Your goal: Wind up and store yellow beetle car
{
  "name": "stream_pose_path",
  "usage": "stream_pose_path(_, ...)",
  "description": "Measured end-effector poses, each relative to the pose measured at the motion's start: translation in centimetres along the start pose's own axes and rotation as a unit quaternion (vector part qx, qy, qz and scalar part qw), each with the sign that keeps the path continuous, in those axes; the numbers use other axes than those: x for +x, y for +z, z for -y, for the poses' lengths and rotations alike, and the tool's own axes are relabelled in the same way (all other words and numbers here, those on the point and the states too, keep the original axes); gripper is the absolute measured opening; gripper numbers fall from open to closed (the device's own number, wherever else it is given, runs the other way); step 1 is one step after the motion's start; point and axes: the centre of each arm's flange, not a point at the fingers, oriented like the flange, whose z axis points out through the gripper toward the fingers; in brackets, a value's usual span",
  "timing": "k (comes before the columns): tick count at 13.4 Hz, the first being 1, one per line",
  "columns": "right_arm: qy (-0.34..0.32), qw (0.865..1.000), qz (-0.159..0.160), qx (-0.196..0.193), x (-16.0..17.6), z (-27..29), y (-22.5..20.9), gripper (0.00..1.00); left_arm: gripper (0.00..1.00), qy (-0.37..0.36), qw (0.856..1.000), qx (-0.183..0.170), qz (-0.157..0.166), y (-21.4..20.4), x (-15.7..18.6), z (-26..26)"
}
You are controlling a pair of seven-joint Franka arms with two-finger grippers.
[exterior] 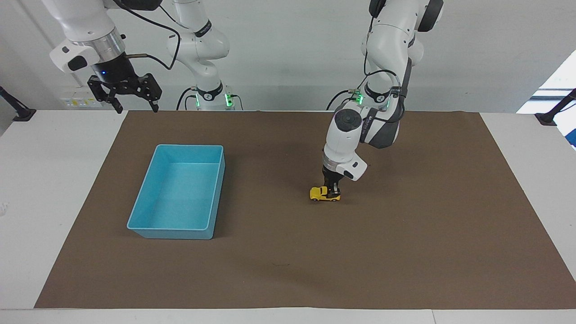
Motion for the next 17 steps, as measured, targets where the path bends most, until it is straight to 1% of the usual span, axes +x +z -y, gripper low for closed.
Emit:
stream_pose_path(10,0.0,1.0,0.0,0.0,0.0,0.0,0.0,1.0,0.42,-0.013,1.0,0.002,-0.003,0.0,0.5,-0.2)
stream_pose_path(13,0.0,1.0,0.0,0.0,0.0,0.0,0.0,1.0,0.42,-0.026,1.0,0.006,-0.006,0.0,1.7,-0.7)
stream_pose_path(17,0.0,1.0,0.0,0.0,0.0,0.0,0.0,1.0,0.42,-0.051,0.998,0.016,-0.014,-0.1,4.5,-1.8)
